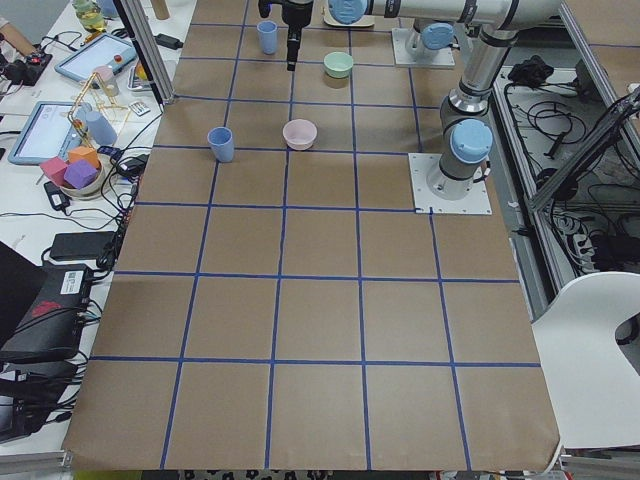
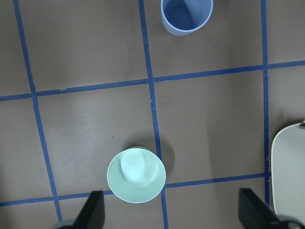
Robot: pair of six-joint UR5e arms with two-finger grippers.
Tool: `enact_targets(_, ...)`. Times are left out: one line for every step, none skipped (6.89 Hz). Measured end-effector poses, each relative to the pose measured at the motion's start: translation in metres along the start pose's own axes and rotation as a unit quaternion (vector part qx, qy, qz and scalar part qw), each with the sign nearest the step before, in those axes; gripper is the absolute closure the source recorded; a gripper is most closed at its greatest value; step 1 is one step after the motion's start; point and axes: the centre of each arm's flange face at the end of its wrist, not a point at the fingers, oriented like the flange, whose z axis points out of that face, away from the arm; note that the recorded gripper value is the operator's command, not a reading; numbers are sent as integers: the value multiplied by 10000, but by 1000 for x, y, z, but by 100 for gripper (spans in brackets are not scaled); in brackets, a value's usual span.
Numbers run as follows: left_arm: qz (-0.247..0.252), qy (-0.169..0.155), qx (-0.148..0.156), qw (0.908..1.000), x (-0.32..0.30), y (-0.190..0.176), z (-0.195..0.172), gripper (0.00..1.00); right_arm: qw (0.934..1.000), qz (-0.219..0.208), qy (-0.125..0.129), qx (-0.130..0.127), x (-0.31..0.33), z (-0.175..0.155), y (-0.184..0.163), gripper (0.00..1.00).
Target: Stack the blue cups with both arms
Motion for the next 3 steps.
enact_targets(0, -1, -2, 10000, 0, 0, 0, 0, 10000, -1, -2, 1, 0, 0, 0, 0)
enact_targets(2, -2, -4, 10000, 0, 0, 0, 0, 10000, -1, -2, 5, 0, 0, 0, 0)
enact_targets(5, -2, -8, 10000, 0, 0, 0, 0, 10000, 2, -3, 8, 0, -1, 0, 0)
